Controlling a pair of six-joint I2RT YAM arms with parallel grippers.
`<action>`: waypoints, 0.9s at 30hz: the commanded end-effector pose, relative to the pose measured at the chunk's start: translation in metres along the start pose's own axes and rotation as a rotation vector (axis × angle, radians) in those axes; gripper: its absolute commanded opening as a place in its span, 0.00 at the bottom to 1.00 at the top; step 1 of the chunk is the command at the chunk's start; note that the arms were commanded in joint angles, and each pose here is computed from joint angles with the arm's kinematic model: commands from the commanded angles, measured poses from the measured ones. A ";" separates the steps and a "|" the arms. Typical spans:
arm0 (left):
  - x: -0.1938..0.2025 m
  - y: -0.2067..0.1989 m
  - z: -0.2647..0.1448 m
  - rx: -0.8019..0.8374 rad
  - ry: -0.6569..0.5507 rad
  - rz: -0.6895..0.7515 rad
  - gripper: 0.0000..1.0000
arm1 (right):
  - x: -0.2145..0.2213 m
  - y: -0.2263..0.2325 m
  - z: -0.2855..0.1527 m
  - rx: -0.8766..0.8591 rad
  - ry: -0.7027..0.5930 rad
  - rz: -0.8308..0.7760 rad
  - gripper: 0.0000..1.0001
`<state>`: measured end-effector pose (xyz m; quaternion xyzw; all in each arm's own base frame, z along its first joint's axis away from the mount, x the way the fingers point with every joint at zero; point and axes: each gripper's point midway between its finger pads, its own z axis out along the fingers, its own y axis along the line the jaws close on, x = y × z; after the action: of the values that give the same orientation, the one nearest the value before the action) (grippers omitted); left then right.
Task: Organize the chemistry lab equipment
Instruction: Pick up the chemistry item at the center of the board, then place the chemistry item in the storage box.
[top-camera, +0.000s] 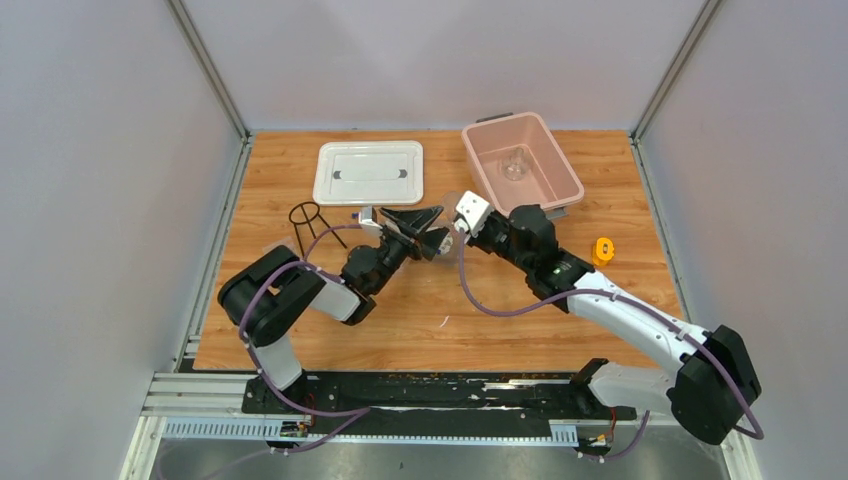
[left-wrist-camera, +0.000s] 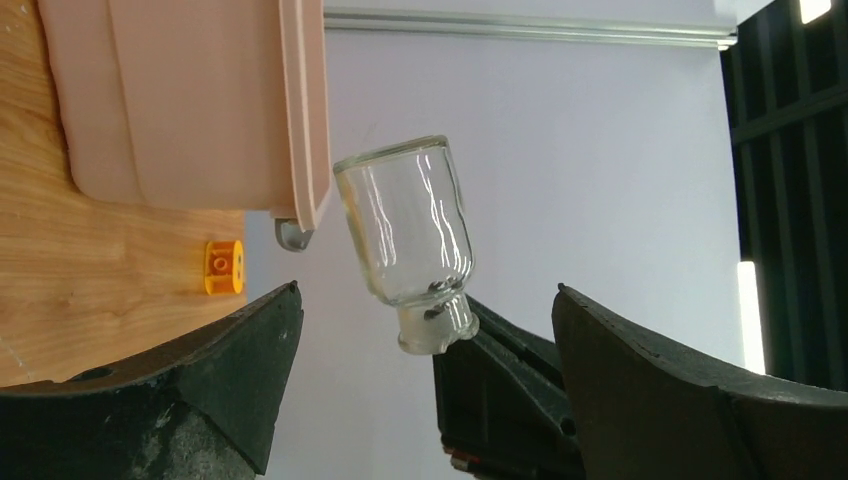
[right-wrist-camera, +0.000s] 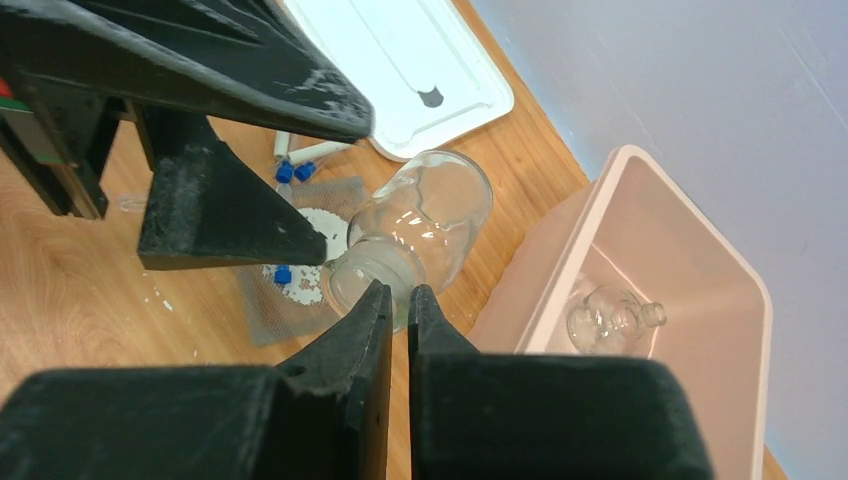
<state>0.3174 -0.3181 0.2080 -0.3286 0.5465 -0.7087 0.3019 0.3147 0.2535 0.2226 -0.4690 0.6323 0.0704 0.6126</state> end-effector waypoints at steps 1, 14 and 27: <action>0.004 -0.025 -0.006 0.038 0.029 0.175 1.00 | -0.039 -0.032 -0.015 0.037 -0.102 0.070 0.00; -0.003 -0.022 -0.017 -0.129 0.270 0.762 1.00 | -0.003 -0.122 -0.048 0.165 0.016 0.291 0.00; -0.046 0.002 -0.063 -0.449 0.359 1.242 1.00 | 0.077 -0.191 -0.007 0.044 0.288 0.537 0.00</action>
<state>0.2996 -0.2725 0.2072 0.0712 0.7828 -0.4011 0.4704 0.4435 0.0978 0.2583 -0.2761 0.7941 0.1055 0.5311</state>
